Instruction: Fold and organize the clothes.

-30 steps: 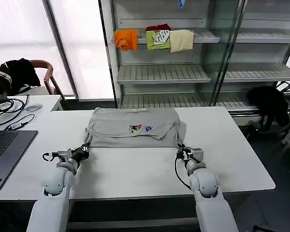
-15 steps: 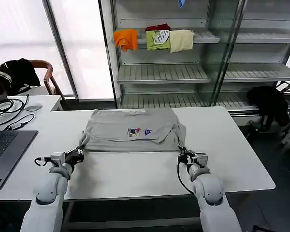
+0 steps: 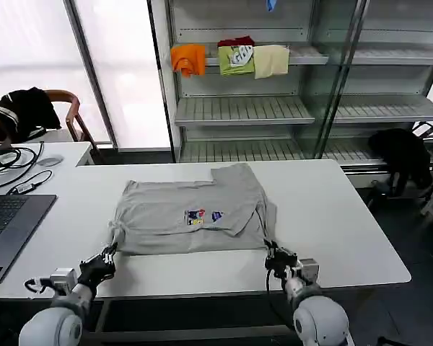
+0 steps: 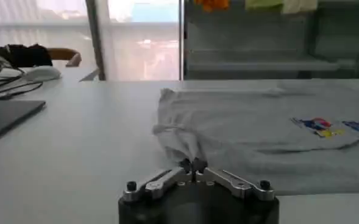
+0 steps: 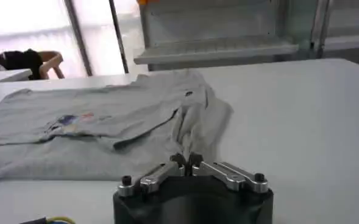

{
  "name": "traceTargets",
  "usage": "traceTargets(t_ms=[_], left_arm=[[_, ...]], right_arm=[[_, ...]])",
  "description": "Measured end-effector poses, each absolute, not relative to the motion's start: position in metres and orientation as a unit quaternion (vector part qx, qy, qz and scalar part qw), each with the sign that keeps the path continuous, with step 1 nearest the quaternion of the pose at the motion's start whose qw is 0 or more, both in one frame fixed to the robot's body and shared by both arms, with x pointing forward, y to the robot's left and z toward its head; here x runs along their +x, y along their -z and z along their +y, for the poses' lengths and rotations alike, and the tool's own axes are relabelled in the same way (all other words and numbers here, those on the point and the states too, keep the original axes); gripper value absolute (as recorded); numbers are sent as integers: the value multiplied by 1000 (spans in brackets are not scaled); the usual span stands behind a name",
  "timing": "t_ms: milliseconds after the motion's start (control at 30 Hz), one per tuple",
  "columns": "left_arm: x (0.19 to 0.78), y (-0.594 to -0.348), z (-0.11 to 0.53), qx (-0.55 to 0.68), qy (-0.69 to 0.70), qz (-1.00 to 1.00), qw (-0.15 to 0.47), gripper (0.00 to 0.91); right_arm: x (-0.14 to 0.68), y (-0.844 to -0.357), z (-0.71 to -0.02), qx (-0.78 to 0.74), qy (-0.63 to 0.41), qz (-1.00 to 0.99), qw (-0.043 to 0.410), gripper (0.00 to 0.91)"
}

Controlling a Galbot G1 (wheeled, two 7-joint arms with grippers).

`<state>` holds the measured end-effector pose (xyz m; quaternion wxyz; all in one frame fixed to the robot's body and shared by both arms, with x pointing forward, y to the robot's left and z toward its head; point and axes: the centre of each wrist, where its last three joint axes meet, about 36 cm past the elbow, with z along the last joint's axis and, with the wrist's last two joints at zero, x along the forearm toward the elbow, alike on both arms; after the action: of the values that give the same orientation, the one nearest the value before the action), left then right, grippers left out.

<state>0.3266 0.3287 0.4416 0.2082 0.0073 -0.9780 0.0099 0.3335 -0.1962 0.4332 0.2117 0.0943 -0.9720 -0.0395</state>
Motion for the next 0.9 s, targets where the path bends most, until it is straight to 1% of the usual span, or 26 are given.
traceTargets(t_ms=[233, 567, 600, 633, 667, 700, 733, 767, 900], left_arm=[[303, -448, 328, 28, -8, -977, 213, 0], [284, -454, 319, 37, -12, -975, 217, 0], [283, -453, 318, 40, -12, -975, 219, 10], [282, -453, 317, 42, -12, -974, 221, 10], [281, -453, 317, 45, -12, -974, 222, 10], [280, -452, 316, 49, -13, -974, 222, 10], [280, -452, 316, 53, -13, -973, 223, 645], [280, -452, 316, 57, -12, -973, 223, 907], [280, -452, 316, 71, -13, -972, 223, 907]], right_arm=[[309, -437, -197, 92, 42, -970, 222, 0], [299, -436, -198, 87, 46, -968, 231, 0], [299, -435, -198, 87, 47, -968, 232, 20], [298, -435, -198, 87, 47, -967, 233, 212], [298, -435, -198, 87, 48, -967, 233, 907], [298, -435, -197, 87, 48, -967, 233, 907], [297, -435, -197, 88, 49, -967, 233, 907], [297, -435, -197, 88, 49, -967, 233, 907], [297, -438, -196, 88, 53, -968, 228, 907]])
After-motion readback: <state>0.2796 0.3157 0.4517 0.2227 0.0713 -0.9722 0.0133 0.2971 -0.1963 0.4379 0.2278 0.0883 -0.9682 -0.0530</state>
